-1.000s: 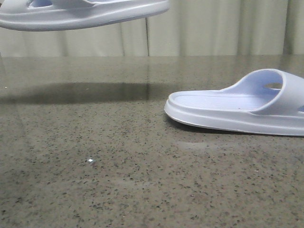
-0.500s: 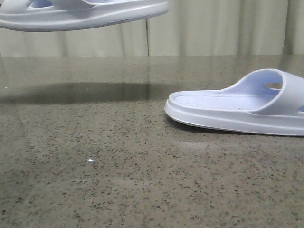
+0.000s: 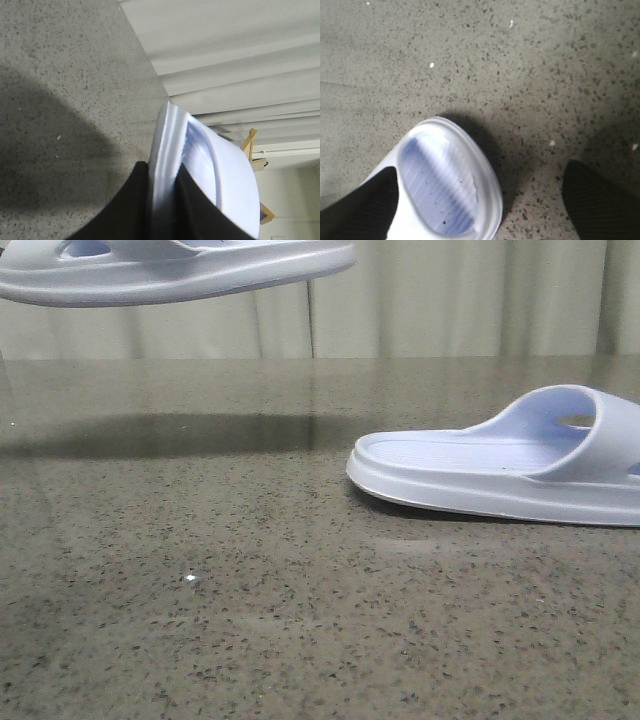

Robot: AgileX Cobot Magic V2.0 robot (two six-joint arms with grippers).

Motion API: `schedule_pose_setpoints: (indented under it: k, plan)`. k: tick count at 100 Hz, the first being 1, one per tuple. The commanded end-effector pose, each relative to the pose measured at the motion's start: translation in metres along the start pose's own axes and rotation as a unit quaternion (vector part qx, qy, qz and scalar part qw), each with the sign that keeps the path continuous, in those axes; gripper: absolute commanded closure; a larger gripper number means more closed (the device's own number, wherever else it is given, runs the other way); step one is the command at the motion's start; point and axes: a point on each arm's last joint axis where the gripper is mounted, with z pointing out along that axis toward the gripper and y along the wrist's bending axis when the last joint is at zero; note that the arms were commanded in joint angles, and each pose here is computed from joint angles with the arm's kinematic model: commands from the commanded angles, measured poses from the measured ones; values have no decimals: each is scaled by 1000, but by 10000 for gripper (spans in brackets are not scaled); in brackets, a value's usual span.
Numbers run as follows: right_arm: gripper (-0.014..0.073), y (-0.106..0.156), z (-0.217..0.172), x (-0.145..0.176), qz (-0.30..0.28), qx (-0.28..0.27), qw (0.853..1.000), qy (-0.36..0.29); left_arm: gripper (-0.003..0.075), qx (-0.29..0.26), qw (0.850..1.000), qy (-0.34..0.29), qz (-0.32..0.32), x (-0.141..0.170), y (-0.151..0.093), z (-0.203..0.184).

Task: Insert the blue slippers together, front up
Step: 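Lower the right gripper onto the heel of the other slipper and grasp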

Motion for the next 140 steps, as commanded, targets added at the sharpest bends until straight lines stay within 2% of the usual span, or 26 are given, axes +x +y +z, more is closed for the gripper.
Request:
schedule_pose_setpoints:
  k: [1, 45, 69, 81, 128, 140]
  plan:
    - [15, 9, 0, -10, 3, -24, 999, -30, 704, 61, 998, -17, 3, -4, -23, -4]
    - [18, 10, 20, -4, 17, -6, 1000, 5, 704, 57, 998, -21, 3, -5, -23, -4]
    - [122, 14, 26, 3, 19, -9, 999, 24, 704, 55, 998, -22, 3, -5, -22, -3]
    - [141, 13, 29, 3, 25, -6, 999, 27, 704, 55, 998, -22, 3, -5, -22, -3]
    - [146, 11, 37, 4, 27, 12, 999, 40, 704, 55, 998, -23, 3, -5, -22, -3]
    - [233, 10, 37, 4, 27, 13, 999, 40, 704, 55, 998, -23, 3, -5, -22, -3]
